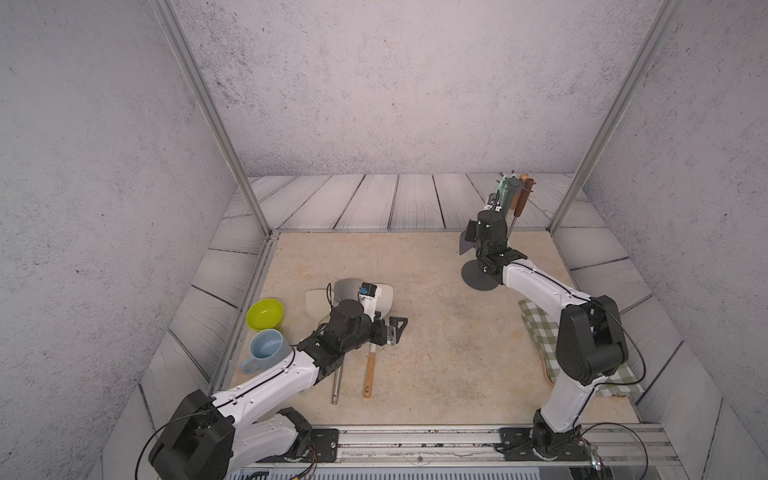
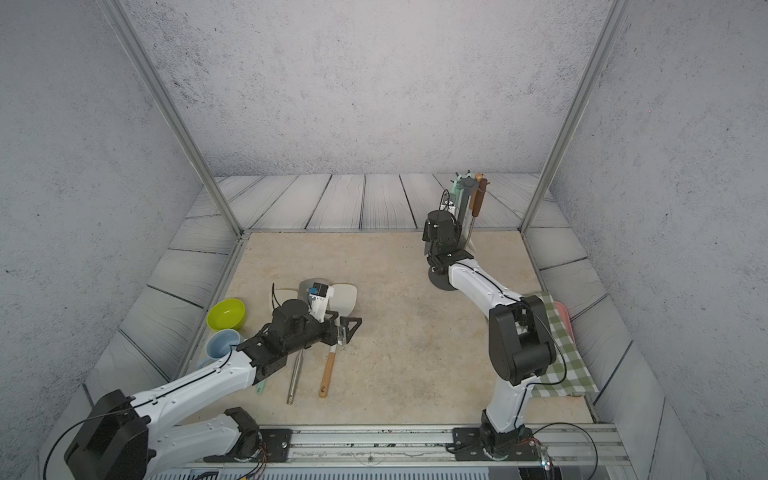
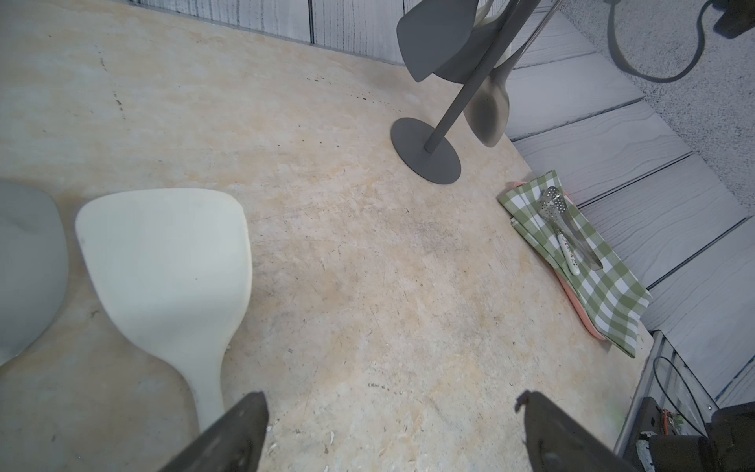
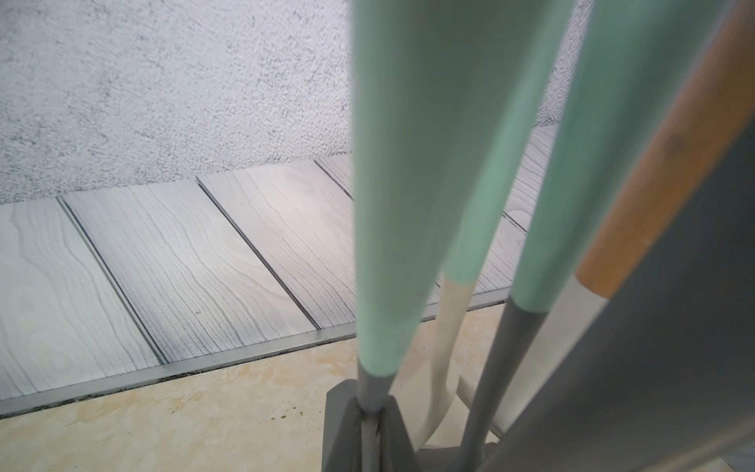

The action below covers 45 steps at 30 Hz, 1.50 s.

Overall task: Take the spatula off the kitchen utensil rack
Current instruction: Take off the spatula from the rack.

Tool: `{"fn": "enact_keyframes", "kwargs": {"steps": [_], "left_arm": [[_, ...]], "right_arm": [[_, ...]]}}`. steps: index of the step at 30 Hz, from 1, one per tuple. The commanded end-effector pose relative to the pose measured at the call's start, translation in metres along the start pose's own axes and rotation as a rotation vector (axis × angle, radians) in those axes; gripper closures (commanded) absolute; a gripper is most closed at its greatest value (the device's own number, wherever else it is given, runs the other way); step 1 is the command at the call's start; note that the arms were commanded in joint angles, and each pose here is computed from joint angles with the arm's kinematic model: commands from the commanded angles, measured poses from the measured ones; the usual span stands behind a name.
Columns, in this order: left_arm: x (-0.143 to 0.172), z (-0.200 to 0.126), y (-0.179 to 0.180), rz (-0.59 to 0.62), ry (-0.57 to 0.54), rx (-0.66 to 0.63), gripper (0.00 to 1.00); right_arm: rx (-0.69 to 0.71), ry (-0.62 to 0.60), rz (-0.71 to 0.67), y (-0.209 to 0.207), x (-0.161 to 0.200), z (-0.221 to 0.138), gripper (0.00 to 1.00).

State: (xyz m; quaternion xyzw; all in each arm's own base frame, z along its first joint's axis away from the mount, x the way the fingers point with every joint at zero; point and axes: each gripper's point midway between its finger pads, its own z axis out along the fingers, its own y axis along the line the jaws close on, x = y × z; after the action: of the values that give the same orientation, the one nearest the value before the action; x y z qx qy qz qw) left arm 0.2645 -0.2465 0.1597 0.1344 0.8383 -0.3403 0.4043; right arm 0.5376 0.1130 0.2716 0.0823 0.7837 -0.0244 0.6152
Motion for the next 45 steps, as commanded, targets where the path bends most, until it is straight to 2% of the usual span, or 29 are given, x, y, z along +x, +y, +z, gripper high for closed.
{"fn": "enact_keyframes", "kwargs": {"steps": [1,23,30,36,40,45], "left_arm": [[-0.014,-0.004,-0.010,0.013,-0.043,0.028,0.01],[-0.015,-0.005,-0.012,0.013,-0.046,0.040,0.01],[-0.015,-0.006,-0.012,0.013,-0.049,0.041,0.01],[-0.021,-0.015,-0.017,0.018,-0.069,0.054,0.01],[-0.029,-0.029,-0.021,0.029,-0.108,0.053,0.01],[-0.039,-0.048,-0.021,0.041,-0.176,0.039,0.01]], "right_arm": [[-0.056,-0.032,0.010,0.005,-0.011,-0.008,0.99],[-0.432,-0.098,0.020,0.031,-0.043,-0.083,1.00],[-0.539,-0.099,-0.024,0.042,-0.047,-0.102,1.00],[-0.738,0.009,-0.121,0.064,-0.027,-0.133,1.00],[-0.849,0.135,-0.172,0.070,0.002,-0.155,1.00],[-0.894,0.285,-0.183,0.073,0.043,-0.170,1.00]]}}
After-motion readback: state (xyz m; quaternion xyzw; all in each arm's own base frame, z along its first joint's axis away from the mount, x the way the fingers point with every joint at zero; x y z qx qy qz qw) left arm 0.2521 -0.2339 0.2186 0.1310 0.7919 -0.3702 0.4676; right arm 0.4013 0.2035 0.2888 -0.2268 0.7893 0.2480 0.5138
